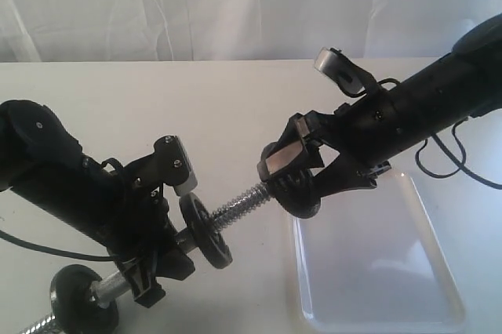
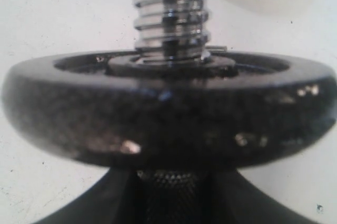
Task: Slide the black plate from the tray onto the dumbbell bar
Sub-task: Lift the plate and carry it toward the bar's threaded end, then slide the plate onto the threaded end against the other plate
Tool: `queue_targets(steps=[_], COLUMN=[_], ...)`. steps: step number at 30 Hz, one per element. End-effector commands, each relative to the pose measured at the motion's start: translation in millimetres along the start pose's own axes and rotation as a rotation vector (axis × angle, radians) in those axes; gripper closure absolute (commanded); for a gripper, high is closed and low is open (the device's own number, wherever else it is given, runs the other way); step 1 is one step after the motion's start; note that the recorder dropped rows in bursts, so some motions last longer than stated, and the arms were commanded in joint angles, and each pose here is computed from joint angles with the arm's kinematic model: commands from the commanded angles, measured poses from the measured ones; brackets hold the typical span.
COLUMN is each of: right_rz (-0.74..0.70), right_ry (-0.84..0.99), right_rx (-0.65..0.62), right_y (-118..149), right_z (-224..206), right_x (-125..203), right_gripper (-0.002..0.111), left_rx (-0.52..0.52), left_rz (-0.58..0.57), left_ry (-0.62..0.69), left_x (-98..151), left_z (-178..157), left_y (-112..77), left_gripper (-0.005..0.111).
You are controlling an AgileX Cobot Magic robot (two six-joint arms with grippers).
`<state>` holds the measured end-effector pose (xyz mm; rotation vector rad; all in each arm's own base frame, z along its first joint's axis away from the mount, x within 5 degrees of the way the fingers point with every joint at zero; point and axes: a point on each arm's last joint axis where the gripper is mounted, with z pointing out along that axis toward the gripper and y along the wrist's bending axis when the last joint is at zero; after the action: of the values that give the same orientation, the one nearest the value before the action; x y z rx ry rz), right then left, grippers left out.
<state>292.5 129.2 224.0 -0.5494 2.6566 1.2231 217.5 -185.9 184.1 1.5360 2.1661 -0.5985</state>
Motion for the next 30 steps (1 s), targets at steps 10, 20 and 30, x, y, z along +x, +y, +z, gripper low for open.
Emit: queue_targets(steps=[10, 20, 30], right_rz=[0.043, 0.068, 0.073], right_ry=[0.013, -0.023, -0.022], right_rx=[-0.145, -0.278, -0.279], right_y=[-0.6, -6.8, -7.6], right_z=[9.0, 22.1, 22.9], right_x=[-2.3, -8.5, -8.6], right_gripper=[0.108, 0.108, 0.108], left_rx=[0.053, 0.051, 0.047], left_rz=[0.005, 0.012, 0.055], left_ry=[-0.152, -0.154, -0.158], left_x=[-19.0, -19.1, -19.6], left_z=[-13.5, -13.5, -14.8], left_y=[-9.3, -9.1, -9.7], left_gripper=[0.107, 0.107, 0.107])
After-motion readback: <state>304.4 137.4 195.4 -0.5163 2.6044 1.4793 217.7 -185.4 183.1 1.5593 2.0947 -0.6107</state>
